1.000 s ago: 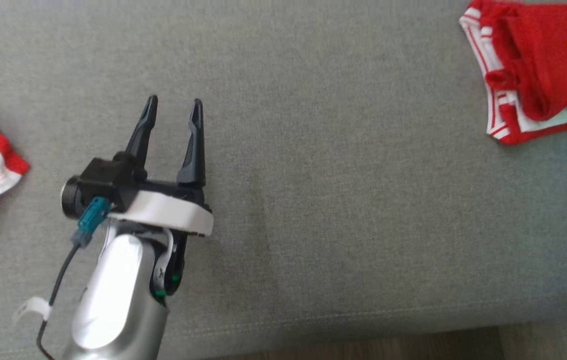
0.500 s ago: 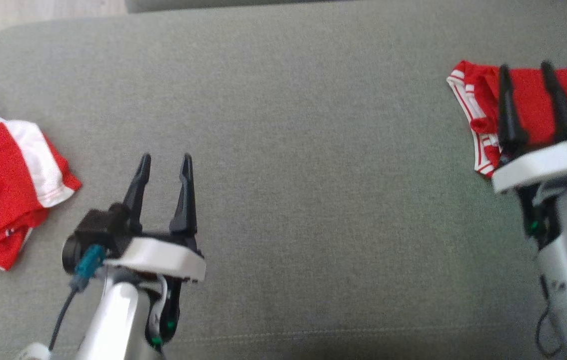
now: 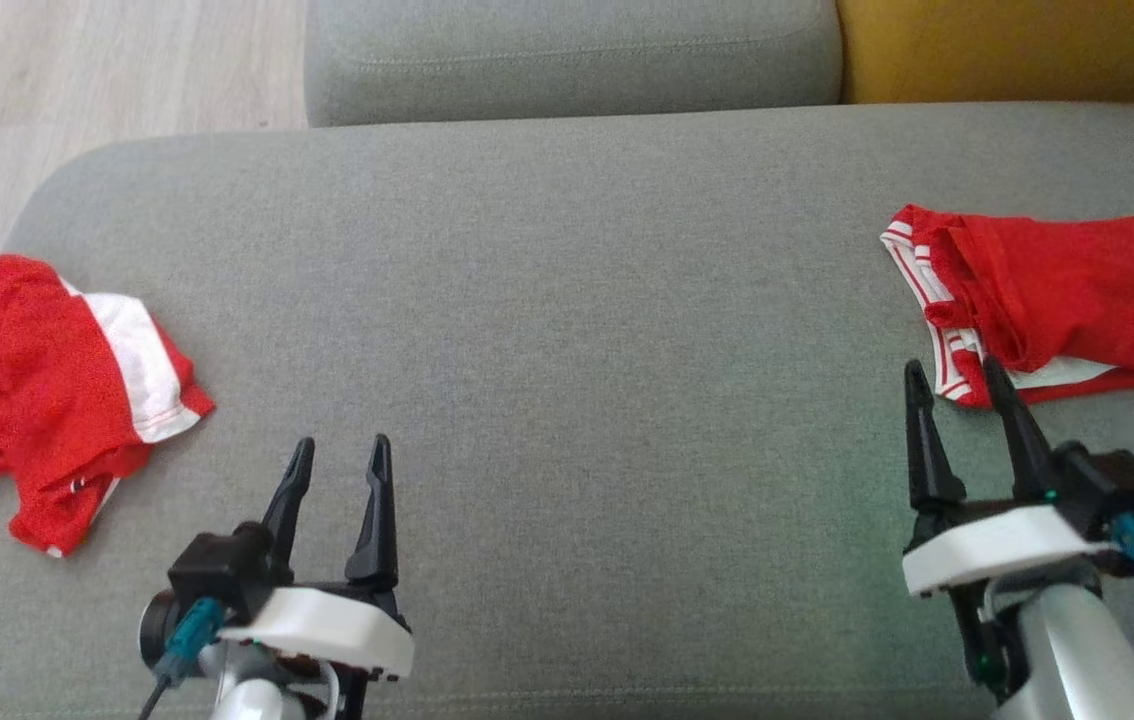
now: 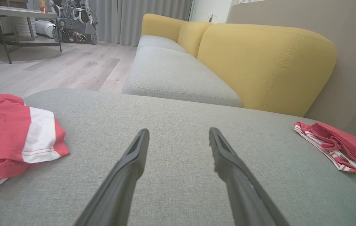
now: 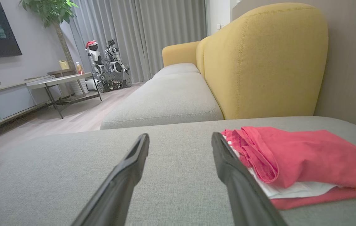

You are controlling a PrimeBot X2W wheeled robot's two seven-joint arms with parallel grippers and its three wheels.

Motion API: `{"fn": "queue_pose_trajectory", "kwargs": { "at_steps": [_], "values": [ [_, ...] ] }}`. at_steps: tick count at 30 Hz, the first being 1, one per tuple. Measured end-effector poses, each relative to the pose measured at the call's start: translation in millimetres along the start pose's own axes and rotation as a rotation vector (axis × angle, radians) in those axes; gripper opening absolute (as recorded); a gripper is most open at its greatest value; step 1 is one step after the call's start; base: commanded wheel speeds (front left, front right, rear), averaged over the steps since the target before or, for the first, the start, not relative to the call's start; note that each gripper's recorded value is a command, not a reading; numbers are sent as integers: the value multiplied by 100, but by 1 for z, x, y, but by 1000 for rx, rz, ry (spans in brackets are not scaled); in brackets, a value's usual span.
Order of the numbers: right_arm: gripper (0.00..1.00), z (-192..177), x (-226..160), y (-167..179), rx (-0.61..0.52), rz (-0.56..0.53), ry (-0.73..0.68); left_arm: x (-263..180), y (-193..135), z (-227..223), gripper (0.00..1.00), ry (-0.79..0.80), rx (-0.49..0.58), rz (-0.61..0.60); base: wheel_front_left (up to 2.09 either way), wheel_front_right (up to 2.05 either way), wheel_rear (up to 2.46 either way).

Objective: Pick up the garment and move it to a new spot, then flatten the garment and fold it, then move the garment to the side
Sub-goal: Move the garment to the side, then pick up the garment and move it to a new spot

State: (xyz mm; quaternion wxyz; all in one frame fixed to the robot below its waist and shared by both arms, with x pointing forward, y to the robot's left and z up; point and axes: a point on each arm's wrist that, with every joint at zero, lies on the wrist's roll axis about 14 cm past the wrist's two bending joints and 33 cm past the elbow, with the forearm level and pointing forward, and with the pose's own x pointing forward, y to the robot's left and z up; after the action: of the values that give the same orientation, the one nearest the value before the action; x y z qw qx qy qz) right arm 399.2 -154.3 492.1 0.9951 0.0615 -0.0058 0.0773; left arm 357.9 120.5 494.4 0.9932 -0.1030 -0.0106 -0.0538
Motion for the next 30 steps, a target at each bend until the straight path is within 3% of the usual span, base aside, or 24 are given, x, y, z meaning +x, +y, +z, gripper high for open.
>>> {"fn": "queue_pose_trajectory", "kwargs": {
  "at_steps": [15, 30],
  "values": [
    [100, -3, -3, 9, -1, 7, -1, -2, 3, 4, 100, -11, 0, 11, 0, 0, 0],
    [100, -23, 16, 87, 14, 236, 58, -30, 57, 16, 100, -46, 17, 200, 0, 0, 0]
  ]
}}
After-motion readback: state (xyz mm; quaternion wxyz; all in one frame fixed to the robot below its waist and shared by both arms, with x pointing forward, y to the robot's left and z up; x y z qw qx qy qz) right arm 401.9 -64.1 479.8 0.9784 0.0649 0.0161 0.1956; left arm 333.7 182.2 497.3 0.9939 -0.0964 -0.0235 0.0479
